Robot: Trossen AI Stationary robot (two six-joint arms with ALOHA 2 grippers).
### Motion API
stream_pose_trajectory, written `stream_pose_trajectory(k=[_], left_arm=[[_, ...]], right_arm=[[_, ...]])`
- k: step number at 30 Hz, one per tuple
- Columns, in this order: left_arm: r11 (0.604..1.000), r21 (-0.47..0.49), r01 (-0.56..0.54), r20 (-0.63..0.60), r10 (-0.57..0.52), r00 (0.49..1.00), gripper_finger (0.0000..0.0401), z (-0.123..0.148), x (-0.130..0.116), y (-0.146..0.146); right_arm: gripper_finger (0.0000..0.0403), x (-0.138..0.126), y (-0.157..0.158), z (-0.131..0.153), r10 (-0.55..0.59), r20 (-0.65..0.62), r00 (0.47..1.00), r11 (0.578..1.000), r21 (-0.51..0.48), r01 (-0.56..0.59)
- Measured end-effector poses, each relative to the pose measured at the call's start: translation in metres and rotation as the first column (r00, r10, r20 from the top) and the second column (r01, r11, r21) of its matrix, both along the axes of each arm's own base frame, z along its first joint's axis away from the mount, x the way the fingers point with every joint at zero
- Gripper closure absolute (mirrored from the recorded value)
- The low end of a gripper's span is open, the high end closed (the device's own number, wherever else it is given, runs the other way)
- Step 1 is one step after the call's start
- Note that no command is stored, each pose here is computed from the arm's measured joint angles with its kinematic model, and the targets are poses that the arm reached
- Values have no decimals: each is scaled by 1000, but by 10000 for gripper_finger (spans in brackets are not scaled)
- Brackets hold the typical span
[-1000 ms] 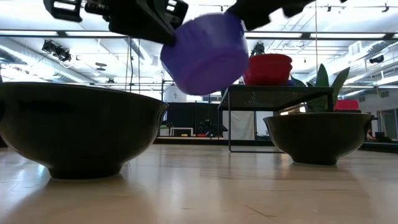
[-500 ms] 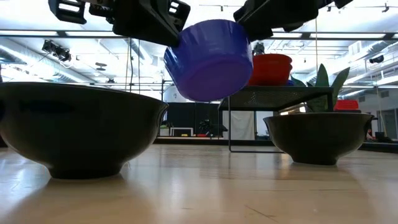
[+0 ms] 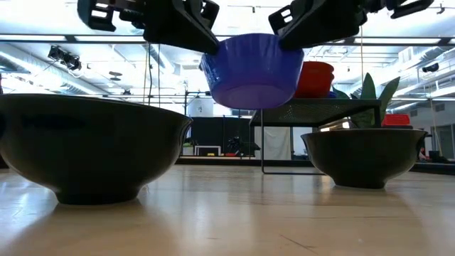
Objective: Pick & Place Mini bowls
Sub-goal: Stack the blue bowl on top of the other blue bowl on the shelf
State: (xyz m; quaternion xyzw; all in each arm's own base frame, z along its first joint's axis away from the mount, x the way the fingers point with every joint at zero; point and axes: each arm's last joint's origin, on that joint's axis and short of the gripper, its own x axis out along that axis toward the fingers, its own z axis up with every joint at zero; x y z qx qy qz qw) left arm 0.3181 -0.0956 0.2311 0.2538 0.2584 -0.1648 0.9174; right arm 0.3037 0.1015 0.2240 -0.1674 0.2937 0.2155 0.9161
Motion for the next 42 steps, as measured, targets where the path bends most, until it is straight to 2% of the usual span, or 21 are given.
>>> stream_pose_trajectory(k=[4, 9, 13, 15, 18, 22, 26, 29, 35, 42], left_arm=[[999, -25, -25, 26, 26, 999, 361, 3, 1, 0], [996, -48, -77, 24, 78, 997, 284, 5, 0, 2], [991, 8, -137, -33, 137, 990, 233, 8, -10, 5], [979, 22, -201, -59, 202, 978, 218, 10, -17, 7], [949, 44, -311, -113, 314, 943, 210, 10, -27, 13], [922, 41, -386, -129, 388, 913, 215, 9, -28, 18], [915, 41, -402, -139, 403, 904, 225, 3, -23, 23], [908, 25, -419, -125, 419, 899, 230, 0, -17, 26], [908, -13, -419, -79, 416, 906, 234, -11, 1, 30], [905, 7, -425, -92, 424, 901, 234, -29, 13, 34]], right_arm=[[398, -2, 2, -1, 13, -13, 1000, 1000, -23, -13], [400, -7, 8, -5, 44, -44, 998, 997, -59, -46], [401, -13, 14, -3, 69, -49, 996, 994, -86, -73], [401, -20, 16, 6, 61, -24, 998, 992, -107, -63], [401, -34, 18, 26, 6, 51, 999, 988, -155, 2], [401, -58, 10, 61, -141, 206, 968, 964, -195, 182], [401, -80, -18, 94, -300, 349, 888, 901, -200, 384], [401, -94, -49, 113, -405, 410, 817, 849, -162, 502], [401, -118, -114, 115, -580, 321, 748, 744, -164, 647], [402, -124, -169, 103, -654, 182, 734, 722, -137, 678]])
